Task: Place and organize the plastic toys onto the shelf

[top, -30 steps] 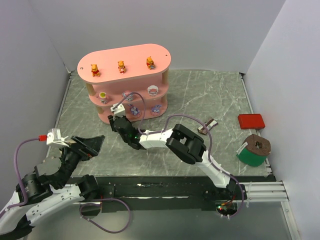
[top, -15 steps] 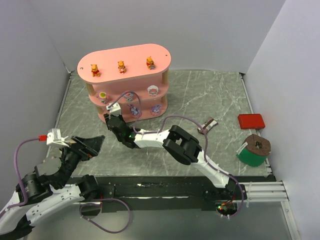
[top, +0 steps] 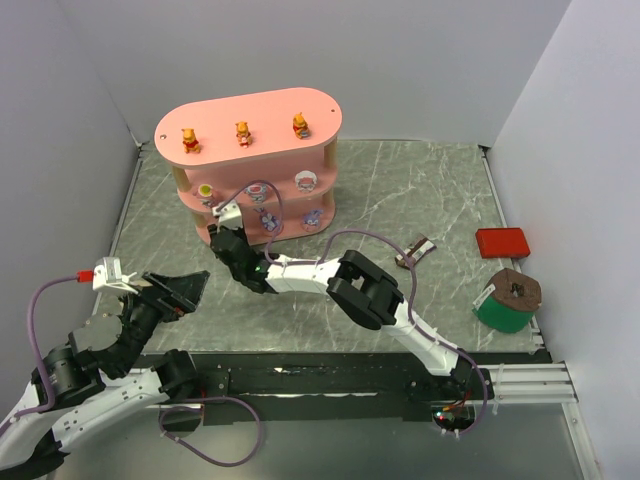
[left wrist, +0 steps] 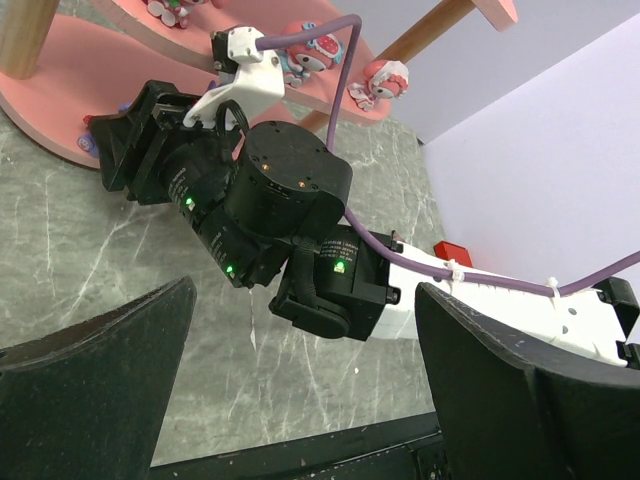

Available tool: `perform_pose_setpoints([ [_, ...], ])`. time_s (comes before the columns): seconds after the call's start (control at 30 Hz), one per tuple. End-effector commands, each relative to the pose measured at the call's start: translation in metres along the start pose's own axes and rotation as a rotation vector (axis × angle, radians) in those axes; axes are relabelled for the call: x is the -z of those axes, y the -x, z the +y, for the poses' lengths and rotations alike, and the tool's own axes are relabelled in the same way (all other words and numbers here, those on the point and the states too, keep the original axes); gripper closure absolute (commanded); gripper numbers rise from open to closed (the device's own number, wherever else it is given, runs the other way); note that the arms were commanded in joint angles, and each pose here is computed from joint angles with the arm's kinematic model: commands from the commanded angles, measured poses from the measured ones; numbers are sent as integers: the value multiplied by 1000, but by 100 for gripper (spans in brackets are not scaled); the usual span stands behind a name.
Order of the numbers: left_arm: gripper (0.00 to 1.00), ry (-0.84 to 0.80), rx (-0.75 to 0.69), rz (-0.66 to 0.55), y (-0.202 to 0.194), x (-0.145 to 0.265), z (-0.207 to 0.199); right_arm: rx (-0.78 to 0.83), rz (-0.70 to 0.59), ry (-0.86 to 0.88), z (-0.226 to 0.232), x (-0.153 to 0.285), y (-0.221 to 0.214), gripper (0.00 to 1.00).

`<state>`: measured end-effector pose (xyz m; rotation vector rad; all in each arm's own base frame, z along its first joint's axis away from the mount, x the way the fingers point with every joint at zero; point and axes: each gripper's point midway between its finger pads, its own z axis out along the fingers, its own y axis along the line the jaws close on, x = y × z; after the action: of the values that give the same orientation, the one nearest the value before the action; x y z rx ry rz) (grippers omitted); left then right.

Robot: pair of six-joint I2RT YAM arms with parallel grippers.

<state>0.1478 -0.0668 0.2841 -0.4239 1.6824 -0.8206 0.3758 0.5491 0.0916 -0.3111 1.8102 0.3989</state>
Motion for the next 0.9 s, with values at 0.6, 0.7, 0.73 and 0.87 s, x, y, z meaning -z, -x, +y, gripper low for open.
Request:
perform_pose_setpoints([
  [0.6,4,8,21,-13,6,3,3,-52,-39,-14,4,-3,21,29],
  [0.7,4,12,21,-12,5,4,4,-53,-52,-16,4,-2,25,26],
  [0.73,4,11,21,-13,5,3,3,-51,-51,-19,3,0,23,24],
  [0.87,4,12,21,-14,6,3,3,-53,-78,-25,0,6,29,16],
])
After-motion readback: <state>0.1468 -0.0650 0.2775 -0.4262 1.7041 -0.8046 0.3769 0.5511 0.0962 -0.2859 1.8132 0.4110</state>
